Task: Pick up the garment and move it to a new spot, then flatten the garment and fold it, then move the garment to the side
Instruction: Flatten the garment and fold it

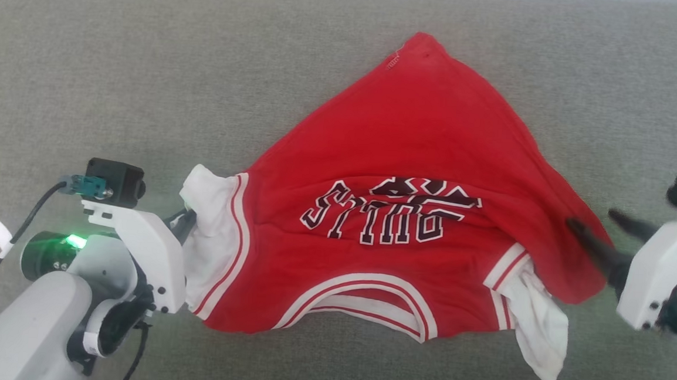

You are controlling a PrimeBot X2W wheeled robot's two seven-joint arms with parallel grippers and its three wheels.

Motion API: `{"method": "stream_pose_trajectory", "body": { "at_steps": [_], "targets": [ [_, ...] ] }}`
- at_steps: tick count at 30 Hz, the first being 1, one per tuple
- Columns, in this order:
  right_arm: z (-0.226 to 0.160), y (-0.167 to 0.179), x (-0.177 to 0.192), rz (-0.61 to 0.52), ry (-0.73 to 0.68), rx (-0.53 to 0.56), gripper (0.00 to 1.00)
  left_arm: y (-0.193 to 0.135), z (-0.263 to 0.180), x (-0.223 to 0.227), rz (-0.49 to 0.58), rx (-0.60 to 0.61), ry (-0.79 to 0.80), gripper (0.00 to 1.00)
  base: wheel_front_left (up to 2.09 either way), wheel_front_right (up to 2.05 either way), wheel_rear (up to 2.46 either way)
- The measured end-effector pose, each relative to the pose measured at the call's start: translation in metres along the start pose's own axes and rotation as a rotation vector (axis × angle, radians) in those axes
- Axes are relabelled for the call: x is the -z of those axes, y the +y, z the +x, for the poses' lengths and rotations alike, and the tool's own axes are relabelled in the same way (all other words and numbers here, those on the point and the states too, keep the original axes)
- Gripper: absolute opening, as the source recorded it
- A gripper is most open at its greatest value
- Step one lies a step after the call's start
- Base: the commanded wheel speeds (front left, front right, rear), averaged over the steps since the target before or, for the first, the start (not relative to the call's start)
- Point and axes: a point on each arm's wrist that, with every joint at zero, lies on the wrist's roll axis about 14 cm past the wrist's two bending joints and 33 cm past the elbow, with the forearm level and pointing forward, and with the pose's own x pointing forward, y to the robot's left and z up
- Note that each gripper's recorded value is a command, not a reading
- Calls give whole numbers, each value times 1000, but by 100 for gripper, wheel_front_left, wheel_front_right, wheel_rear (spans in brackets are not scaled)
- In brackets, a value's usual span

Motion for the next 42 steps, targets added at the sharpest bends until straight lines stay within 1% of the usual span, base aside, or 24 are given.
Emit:
{"method": "stream_pose_trajectory", "body": {
  "at_steps": [4,7,8,14,17,19,23,27,29,31,34,39,40,41,42],
  "targets": [
    [6,13,-34,-67,-74,-28,100,1,-2,6,-19,-6,9,0,0,0,0],
    [18,30,-61,-90,-134,-81,100,1,-2,6,-30,-7,5,0,0,0,0],
    [23,36,-70,-115,-144,-95,100,2,-3,7,-34,-9,4,0,0,0,0],
    [64,58,-113,-228,-205,-158,100,5,-1,12,-59,-9,2,0,0,0,0],
    [90,68,-125,-259,-207,-182,100,8,0,16,-73,-16,5,0,0,0,0],
    [110,69,-128,-290,-178,-181,100,10,1,19,-81,-18,8,0,0,0,0],
    [147,73,-128,-311,-111,-181,100,17,1,26,-101,-38,15,0,0,0,0],
    [179,77,-110,-336,14,-181,100,26,0,33,-118,-61,20,0,0,0,0],
    [192,76,-93,-344,109,-177,100,30,0,36,-128,-71,24,0,0,0,0],
    [202,75,-76,-358,200,-171,100,34,0,39,-133,-82,25,0,0,0,0],
    [212,72,-66,-369,290,-161,100,37,1,43,-144,-91,30,0,0,0,0],
    [217,70,-57,-370,392,-154,100,41,4,46,-148,-98,34,0,0,0,0],
    [217,70,-56,-367,407,-152,33,42,5,46,-148,-99,34,0,0,0,0],
    [216,70,-55,-369,420,-154,33,42,5,45,-148,-100,34,0,0,0,0],
    [215,70,-56,-366,426,-154,0,43,6,44,-147,-100,33,0,0,0,0]
  ]
}}
